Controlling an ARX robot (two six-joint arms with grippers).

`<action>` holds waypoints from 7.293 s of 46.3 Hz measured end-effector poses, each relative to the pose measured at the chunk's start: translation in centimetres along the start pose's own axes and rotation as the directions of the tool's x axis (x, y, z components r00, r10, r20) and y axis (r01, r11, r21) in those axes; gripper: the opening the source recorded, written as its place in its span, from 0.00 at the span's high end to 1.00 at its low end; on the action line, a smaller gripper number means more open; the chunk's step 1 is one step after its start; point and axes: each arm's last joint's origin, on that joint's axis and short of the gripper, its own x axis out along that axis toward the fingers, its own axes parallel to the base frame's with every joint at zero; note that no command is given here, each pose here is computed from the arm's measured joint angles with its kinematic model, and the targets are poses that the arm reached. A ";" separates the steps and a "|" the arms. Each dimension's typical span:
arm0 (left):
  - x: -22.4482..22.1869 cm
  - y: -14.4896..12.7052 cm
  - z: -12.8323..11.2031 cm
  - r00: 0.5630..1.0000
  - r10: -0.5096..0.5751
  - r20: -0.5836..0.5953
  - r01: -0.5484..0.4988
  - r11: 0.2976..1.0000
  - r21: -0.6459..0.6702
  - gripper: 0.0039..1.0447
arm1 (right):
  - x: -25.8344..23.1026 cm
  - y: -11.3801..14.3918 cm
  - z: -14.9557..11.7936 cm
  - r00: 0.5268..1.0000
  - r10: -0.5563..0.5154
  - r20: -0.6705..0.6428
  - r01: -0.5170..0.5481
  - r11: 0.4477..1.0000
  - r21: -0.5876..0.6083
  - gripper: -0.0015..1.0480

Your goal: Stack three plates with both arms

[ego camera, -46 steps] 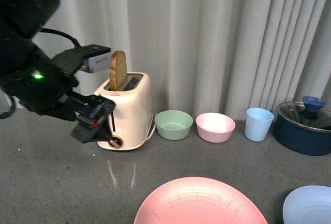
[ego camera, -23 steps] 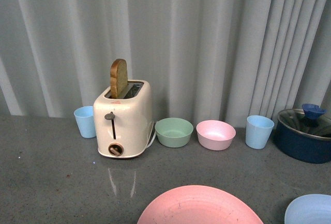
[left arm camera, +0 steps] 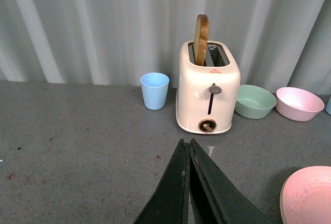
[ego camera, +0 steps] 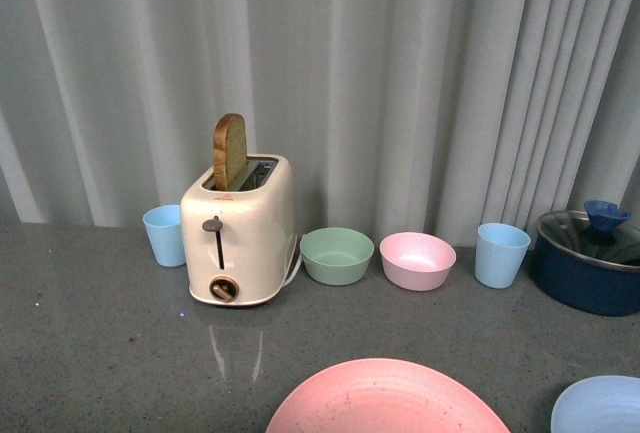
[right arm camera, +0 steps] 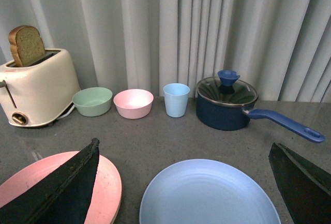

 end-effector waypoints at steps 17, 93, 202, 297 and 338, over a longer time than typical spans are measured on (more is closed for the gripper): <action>-2.9 0.0 -1.4 1.000 0.000 0.014 0.000 1.000 0.000 0.97 | 0.0 0.0 0.0 1.000 0.000 0.000 0.000 1.000 0.000 0.07; -8.0 0.0 -1.0 0.999 0.000 0.034 0.000 1.000 -0.003 0.97 | 0.0 0.0 0.0 1.000 0.000 0.000 0.000 1.000 0.000 0.07; -8.0 0.0 -1.0 0.999 0.000 0.034 0.000 1.000 -0.004 0.06 | 18.9 -13.6 -9.3 0.647 -0.058 -0.760 0.195 0.977 0.091 0.07; -8.0 0.0 -1.0 0.999 0.000 0.034 0.000 1.000 -0.004 0.06 | 15.8 -15.1 -0.9 0.842 -0.137 -0.522 0.217 0.971 0.096 0.97; -8.0 0.0 -1.0 0.999 0.000 0.034 0.000 1.000 -0.004 0.06 | 19.5 5.8 -5.4 0.779 0.388 -0.492 -0.205 0.900 0.385 0.97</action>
